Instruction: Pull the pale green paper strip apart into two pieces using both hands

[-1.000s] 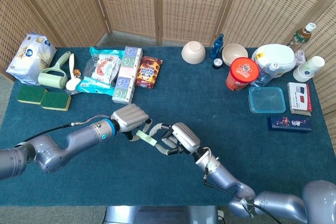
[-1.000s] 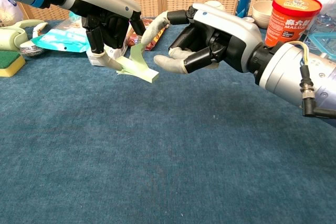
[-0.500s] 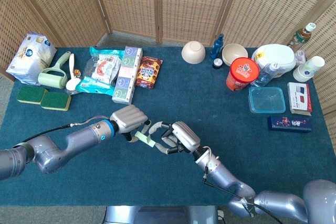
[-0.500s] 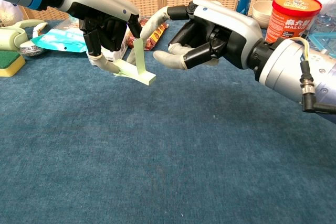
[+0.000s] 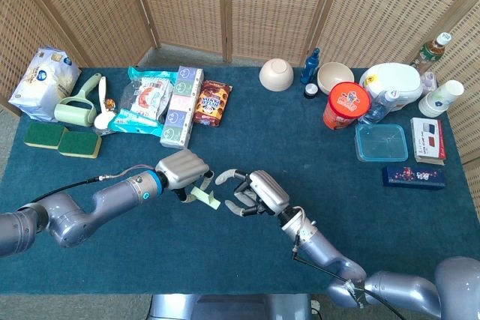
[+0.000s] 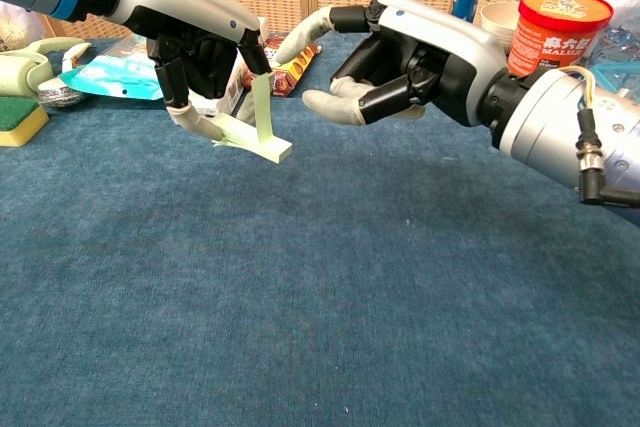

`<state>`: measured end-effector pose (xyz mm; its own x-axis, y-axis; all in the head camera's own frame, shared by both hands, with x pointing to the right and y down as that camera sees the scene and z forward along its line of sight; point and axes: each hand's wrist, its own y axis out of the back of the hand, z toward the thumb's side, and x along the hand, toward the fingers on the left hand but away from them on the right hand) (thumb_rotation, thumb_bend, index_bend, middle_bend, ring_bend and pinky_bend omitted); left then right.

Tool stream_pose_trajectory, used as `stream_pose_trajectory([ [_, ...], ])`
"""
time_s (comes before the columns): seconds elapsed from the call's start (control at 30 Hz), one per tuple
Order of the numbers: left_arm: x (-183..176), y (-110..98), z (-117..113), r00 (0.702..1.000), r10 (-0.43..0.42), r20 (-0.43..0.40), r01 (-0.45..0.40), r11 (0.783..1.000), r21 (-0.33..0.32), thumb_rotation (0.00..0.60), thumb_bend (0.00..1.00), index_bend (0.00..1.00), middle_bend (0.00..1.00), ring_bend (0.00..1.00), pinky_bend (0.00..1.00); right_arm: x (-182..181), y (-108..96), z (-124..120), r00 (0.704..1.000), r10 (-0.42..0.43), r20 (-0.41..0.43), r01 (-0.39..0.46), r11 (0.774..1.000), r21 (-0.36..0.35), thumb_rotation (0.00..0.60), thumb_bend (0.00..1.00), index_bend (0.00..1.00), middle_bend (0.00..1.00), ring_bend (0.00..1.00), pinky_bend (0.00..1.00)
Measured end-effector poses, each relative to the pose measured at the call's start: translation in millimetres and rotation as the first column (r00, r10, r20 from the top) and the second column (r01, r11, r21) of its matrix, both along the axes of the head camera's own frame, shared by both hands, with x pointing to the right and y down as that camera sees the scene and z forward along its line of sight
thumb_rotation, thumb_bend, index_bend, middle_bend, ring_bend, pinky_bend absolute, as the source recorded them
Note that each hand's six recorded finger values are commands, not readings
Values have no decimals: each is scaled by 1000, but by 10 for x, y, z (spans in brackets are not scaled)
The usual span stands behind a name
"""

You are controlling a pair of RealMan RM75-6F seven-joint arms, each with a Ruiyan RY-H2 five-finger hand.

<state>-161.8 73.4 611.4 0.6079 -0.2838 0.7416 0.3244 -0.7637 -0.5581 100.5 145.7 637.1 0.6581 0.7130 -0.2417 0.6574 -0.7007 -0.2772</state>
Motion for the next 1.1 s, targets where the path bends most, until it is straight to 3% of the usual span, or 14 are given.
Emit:
stream_pose_trajectory([
  [0.43, 78, 1, -19, 1000, 9, -14, -9, 1000, 1, 600, 451, 692, 1000, 1000, 1000, -121, 70, 5, 999, -37, 2, 37, 999, -5, 600, 403, 351, 1000, 1000, 1000],
  [1.1, 70, -24, -25, 1000, 4, -11, -4, 1000, 4, 600, 452, 692, 1000, 1000, 1000, -88, 97, 19, 1000, -31, 0, 31, 1000, -3, 600, 403, 472, 1000, 1000, 1000],
])
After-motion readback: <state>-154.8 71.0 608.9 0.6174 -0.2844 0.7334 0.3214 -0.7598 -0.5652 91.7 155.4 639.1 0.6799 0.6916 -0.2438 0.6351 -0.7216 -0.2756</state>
